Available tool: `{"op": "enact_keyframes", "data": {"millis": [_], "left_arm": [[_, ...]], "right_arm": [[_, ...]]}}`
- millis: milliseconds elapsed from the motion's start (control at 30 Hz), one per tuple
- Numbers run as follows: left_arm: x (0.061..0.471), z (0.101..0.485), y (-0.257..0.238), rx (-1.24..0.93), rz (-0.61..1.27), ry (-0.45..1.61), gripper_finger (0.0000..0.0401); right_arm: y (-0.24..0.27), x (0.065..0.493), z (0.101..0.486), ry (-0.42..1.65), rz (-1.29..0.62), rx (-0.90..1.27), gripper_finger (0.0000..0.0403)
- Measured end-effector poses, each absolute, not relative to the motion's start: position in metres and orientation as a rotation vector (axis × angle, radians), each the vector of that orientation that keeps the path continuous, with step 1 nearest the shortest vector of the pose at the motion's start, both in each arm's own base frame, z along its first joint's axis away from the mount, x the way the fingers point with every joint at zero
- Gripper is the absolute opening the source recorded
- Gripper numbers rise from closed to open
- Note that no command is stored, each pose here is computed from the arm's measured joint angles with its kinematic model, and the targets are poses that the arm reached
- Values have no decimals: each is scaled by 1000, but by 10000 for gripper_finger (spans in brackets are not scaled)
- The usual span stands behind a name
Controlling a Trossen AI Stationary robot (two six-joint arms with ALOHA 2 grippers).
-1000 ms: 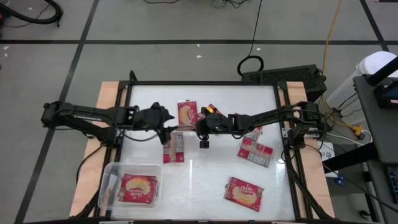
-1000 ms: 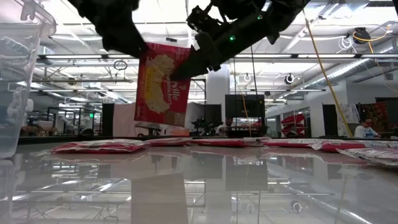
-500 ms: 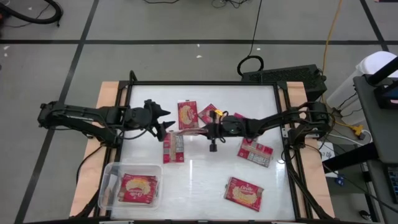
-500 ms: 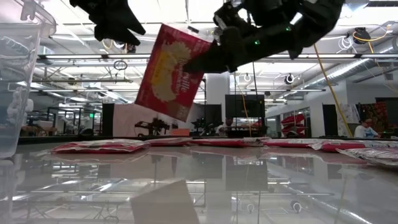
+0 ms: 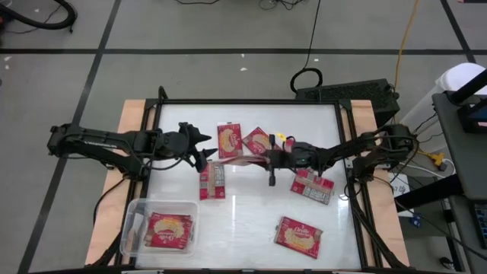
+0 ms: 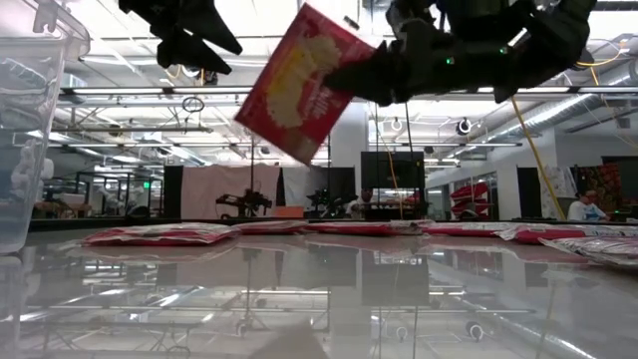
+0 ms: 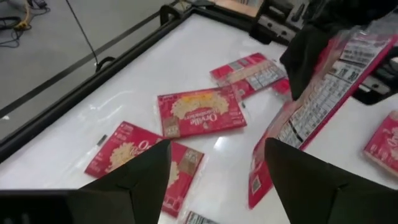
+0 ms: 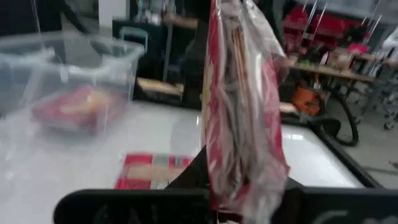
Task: Sort popcorn bags into baskets
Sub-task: Put the popcorn bag into the transparent bin
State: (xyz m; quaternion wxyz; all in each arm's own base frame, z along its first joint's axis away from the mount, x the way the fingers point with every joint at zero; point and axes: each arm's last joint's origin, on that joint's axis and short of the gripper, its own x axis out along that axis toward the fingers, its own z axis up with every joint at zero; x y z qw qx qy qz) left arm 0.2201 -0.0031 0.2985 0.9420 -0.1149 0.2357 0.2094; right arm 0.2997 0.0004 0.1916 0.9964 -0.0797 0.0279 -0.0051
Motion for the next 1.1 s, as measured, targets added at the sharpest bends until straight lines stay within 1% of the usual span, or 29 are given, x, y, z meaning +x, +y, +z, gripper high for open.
{"op": "enact_keyframes", "data": {"millis": [167, 400, 533, 767, 933, 1100], "left_arm": [[222, 301, -5, -209, 403, 453, 269], [227, 310, -12, -139, 315, 379, 247], [227, 311, -16, -134, 285, 365, 242], [226, 312, -26, -103, 235, 367, 263], [226, 315, -38, -69, 173, 337, 278], [226, 318, -46, -28, 132, 306, 289]], "right_arm": [[3, 292, 192, -31, 35, -108, 8], [9, 288, 197, -128, 51, -73, 8], [12, 287, 203, -187, 59, -62, 8], [24, 285, 209, -292, 92, -52, 8], [32, 286, 208, -353, 53, -34, 8], [35, 296, 208, -413, 63, -21, 8]]}}
